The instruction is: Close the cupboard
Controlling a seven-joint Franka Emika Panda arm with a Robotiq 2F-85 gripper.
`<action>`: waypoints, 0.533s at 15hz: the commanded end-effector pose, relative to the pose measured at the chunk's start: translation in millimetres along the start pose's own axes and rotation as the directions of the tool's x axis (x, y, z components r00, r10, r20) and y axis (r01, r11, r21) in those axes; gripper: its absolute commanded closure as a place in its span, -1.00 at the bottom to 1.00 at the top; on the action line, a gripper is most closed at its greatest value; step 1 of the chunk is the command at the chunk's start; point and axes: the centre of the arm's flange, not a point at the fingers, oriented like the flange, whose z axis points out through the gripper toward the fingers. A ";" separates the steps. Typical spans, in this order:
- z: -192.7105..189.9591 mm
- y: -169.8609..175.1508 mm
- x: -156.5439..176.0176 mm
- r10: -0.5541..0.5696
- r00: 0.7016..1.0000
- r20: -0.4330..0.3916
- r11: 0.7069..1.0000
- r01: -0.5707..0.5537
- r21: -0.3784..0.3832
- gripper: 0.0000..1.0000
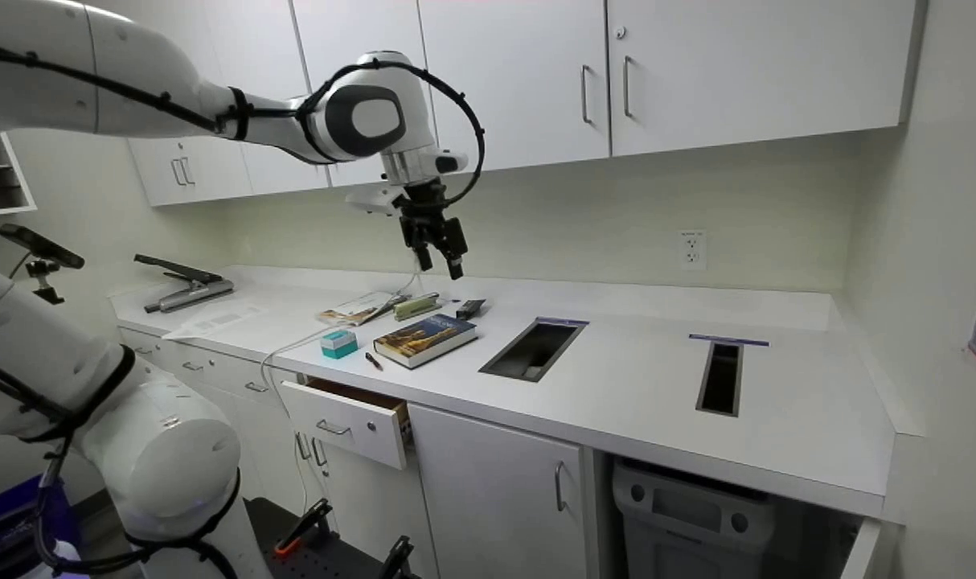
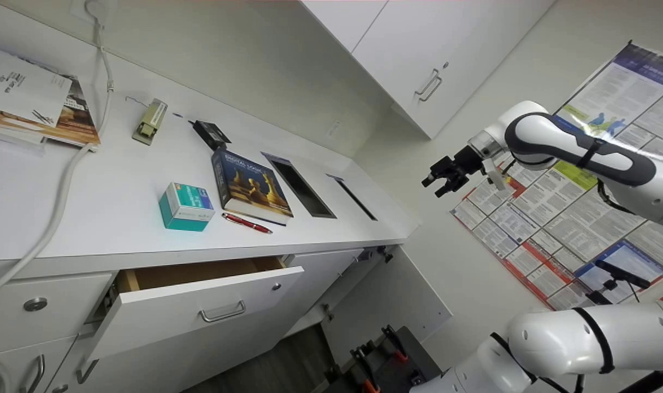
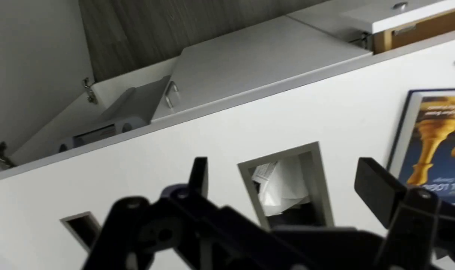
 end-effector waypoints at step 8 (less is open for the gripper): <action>75.0 190.6 0.4 0.385 0.919 -0.082 0.866 -0.390 -0.314 -1.00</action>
